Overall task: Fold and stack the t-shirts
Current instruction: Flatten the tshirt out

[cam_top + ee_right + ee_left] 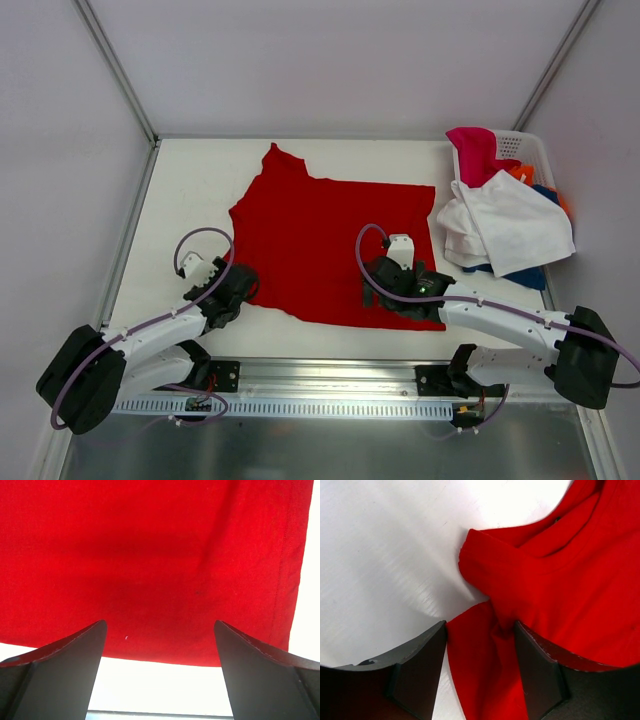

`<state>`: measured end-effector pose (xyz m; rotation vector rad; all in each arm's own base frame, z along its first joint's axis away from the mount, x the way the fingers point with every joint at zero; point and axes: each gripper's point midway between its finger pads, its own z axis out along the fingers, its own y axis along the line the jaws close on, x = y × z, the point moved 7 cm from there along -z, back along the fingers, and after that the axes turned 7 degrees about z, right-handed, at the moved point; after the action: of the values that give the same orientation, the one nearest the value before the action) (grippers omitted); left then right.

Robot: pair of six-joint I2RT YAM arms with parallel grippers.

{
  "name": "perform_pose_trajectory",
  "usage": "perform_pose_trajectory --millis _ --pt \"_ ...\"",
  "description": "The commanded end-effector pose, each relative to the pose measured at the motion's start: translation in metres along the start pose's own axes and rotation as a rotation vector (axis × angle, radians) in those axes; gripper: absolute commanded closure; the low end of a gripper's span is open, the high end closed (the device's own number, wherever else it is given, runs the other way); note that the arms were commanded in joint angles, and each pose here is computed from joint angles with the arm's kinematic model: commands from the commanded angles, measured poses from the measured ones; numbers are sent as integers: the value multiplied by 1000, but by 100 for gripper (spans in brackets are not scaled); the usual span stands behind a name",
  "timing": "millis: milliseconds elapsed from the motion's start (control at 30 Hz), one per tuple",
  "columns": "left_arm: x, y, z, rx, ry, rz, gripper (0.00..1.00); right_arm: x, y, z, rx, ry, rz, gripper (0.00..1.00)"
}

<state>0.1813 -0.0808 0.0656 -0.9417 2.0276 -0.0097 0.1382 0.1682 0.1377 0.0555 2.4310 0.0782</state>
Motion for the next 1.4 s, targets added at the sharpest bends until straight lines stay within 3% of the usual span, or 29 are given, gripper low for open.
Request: perform_pose_trajectory --millis 0,133,300,367,833,1133,1367 --pt "24 27 1 -59 113 85 44 -2 -4 -3 17 -24 -7 7" --pt "27 29 0 -56 130 81 53 -2 -4 -3 15 -20 -2 7" --pt "27 30 -1 -51 135 80 91 -1 -3 -2 20 -14 -8 7" --pt "27 29 -1 -48 138 82 100 -1 -3 -1 23 -12 -8 7" --pt "0 2 -31 47 182 104 100 1 -3 3 47 -3 -24 7" --pt "-47 -27 -69 204 121 67 100 2 -4 6 72 -7 -37 7" --pt "-60 -47 -68 180 82 127 100 4 -1 13 88 -1 -48 7"
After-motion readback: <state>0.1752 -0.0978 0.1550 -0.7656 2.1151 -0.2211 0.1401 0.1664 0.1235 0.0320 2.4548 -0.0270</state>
